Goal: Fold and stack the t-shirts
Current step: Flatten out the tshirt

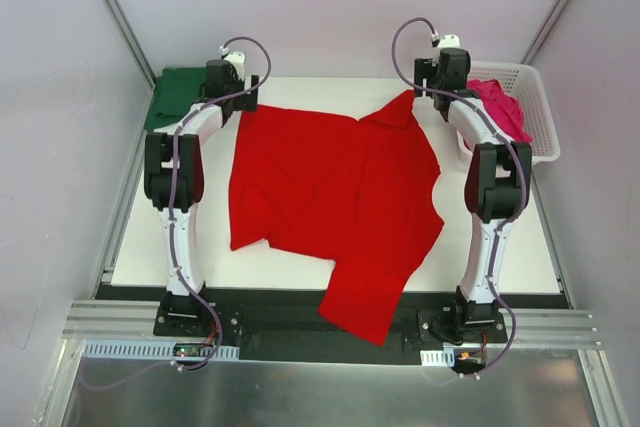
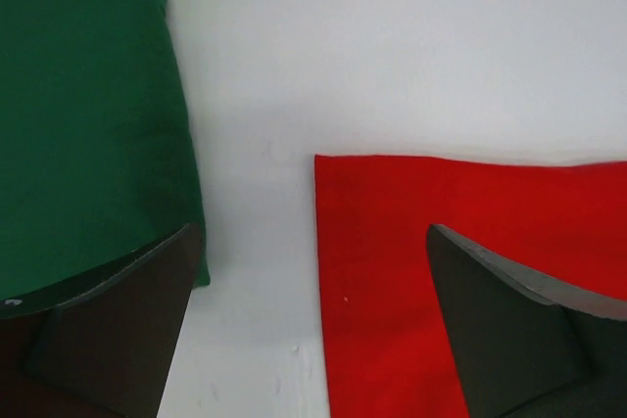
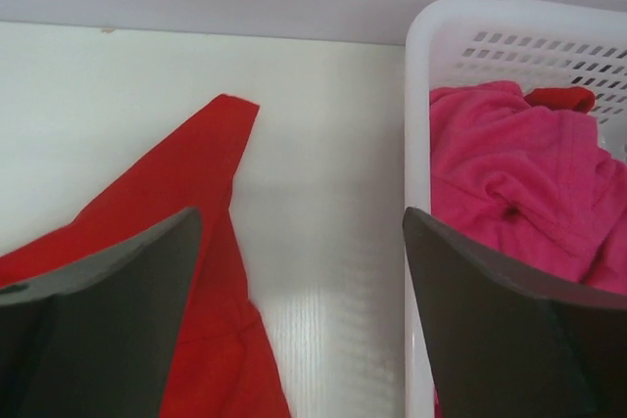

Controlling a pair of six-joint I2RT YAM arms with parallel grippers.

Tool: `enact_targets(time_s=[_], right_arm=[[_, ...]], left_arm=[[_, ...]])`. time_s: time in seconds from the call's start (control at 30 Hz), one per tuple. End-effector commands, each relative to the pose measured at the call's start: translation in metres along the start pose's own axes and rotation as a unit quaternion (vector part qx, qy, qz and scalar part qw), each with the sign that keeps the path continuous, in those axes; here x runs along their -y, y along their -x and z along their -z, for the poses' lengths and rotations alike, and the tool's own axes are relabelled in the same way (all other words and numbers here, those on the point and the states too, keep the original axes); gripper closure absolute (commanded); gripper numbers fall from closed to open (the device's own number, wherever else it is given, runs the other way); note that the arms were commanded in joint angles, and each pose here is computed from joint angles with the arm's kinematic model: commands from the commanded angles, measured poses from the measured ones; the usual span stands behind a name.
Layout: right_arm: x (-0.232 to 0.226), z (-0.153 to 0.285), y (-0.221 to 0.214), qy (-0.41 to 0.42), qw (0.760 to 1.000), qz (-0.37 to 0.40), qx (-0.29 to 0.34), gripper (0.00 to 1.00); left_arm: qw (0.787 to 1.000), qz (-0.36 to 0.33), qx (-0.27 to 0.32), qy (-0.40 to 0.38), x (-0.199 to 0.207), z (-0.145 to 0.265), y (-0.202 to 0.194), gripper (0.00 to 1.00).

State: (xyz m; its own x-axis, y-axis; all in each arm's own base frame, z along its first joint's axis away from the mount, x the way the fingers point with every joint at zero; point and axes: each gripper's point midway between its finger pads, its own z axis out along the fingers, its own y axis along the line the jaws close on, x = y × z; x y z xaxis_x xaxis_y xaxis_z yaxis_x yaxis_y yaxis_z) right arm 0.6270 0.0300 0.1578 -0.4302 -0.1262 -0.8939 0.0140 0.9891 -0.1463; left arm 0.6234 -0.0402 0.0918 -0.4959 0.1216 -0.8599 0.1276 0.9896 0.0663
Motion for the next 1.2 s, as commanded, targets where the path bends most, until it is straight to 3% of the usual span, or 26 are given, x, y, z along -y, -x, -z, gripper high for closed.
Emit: enact_targets(time_s=[0.0, 0.13, 0.17, 0.2, 0.27, 0.4, 0.47, 0.5, 0.6, 0.9, 1.0, 1.03, 1.13, 1.17], right_arm=[[0.023, 0.074, 0.085, -0.015, 0.996, -0.041, 0.083, 0.13], [0.017, 0.122, 0.076, 0.015, 0.994, -0.092, 0.062, 0.11], [0.009, 0.126, 0.052, 0.026, 0.993, -0.111, 0.037, 0.09], [0.008, 0.147, 0.059, 0.036, 0.991, -0.119, 0.046, 0.09], [-0.001, 0.161, 0.042, 0.051, 0.990, -0.132, 0.027, 0.07], [-0.017, 0.198, -0.010, 0.074, 0.984, -0.155, -0.040, 0.06], [-0.019, 0.224, -0.012, 0.081, 0.983, -0.161, -0.033, 0.06], [-0.021, 0.234, -0.019, 0.083, 0.982, -0.163, -0.040, 0.05], [-0.028, 0.262, -0.041, 0.095, 0.977, -0.184, -0.060, 0.05], [-0.041, 0.328, -0.119, 0.119, 0.965, -0.189, -0.140, 0.07], [-0.049, 0.343, -0.144, 0.142, 0.956, -0.199, -0.163, 0.30], [-0.052, 0.346, -0.149, 0.149, 0.955, -0.198, -0.165, 0.50], [-0.053, 0.351, -0.170, 0.145, 0.952, -0.200, -0.182, 0.76], [-0.053, 0.351, -0.175, 0.145, 0.951, -0.201, -0.187, 0.80]], left_arm=[[0.995, 0.020, 0.100, 0.010, -0.009, 0.082, 0.100, 0.01], [0.994, 0.045, 0.094, -0.028, 0.012, 0.123, 0.104, 0.01], [0.992, 0.068, 0.098, -0.052, 0.022, 0.138, 0.112, 0.01], [0.992, 0.087, 0.069, -0.057, 0.025, 0.143, 0.099, 0.01], [0.985, 0.138, 0.066, -0.084, 0.038, 0.164, 0.099, 0.01], [0.978, 0.159, 0.008, -0.133, 0.074, 0.183, 0.043, 0.01], [0.979, 0.142, 0.003, -0.143, 0.093, 0.200, 0.030, 0.01], [0.982, 0.138, -0.022, -0.130, 0.097, 0.201, 0.002, 0.01], [0.980, 0.137, -0.046, -0.137, 0.119, 0.221, -0.031, 0.01], [0.969, 0.129, -0.101, -0.183, 0.172, 0.270, -0.106, 0.01], [0.967, 0.120, -0.114, -0.193, 0.179, 0.277, -0.122, 0.01], [0.967, 0.119, -0.114, -0.196, 0.180, 0.280, -0.124, 0.01], [0.966, 0.111, -0.122, -0.199, 0.182, 0.286, -0.138, 0.01], [0.966, 0.114, -0.128, -0.193, 0.180, 0.286, -0.145, 0.01]])
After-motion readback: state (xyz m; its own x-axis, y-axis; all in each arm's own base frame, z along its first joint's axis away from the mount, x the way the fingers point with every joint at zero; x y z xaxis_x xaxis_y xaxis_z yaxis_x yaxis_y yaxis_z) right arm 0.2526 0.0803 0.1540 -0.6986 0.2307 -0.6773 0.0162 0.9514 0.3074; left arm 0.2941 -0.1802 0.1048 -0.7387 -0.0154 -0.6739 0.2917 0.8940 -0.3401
